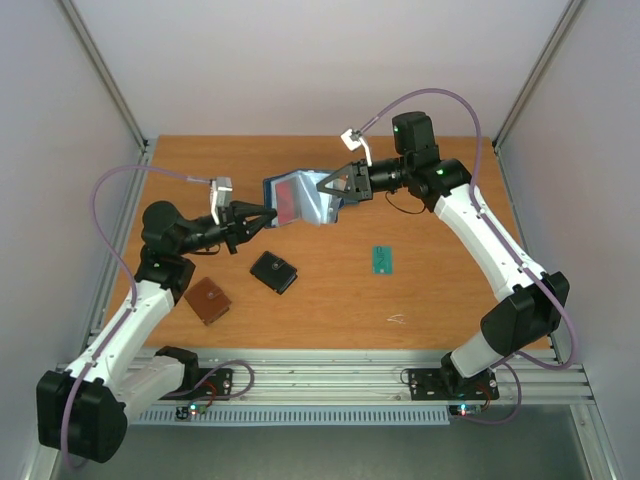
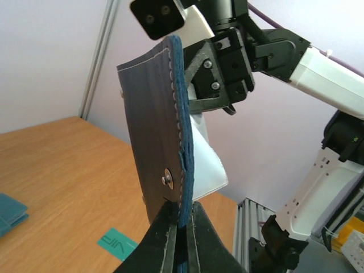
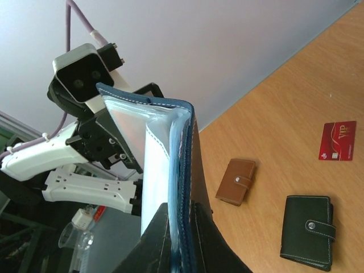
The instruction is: Take the credit cards out of the card holder
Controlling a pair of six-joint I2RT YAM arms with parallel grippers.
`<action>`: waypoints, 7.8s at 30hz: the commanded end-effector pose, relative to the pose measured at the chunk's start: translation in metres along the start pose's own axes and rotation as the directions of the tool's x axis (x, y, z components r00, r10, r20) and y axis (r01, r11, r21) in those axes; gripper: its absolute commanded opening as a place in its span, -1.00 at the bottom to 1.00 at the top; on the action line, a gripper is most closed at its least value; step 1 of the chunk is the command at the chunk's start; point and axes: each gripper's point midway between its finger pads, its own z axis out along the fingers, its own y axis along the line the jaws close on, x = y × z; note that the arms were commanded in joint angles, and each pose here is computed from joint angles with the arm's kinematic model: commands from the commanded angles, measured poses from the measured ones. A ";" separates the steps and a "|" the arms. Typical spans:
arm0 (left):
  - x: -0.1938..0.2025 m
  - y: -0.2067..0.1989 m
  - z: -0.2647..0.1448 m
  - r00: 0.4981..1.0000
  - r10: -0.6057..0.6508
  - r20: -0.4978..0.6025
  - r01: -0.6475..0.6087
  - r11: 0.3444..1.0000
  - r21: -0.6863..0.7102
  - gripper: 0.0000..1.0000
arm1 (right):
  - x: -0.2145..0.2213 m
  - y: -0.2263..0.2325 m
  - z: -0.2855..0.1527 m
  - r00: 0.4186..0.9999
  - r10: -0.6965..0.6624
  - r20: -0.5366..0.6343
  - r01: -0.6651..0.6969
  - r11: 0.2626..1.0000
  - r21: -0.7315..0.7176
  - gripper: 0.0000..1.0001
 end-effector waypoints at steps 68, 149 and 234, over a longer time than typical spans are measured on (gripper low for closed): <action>-0.016 0.049 -0.004 0.990 0.141 0.030 -0.119 0.915 -0.385 -0.59 | 0.000 0.004 0.058 0.998 0.007 -0.070 -0.014 0.994 -0.107 -0.98; -0.042 -0.016 -0.012 0.988 -0.132 0.077 0.144 0.973 -0.179 -0.31 | 0.030 0.015 0.056 1.000 -0.004 -0.029 0.008 0.987 0.158 -0.97; -0.054 -0.061 -0.017 0.995 0.042 0.091 -0.045 0.998 0.032 0.50 | -0.002 0.059 0.008 0.986 -0.146 -0.083 0.142 0.988 -0.054 -0.98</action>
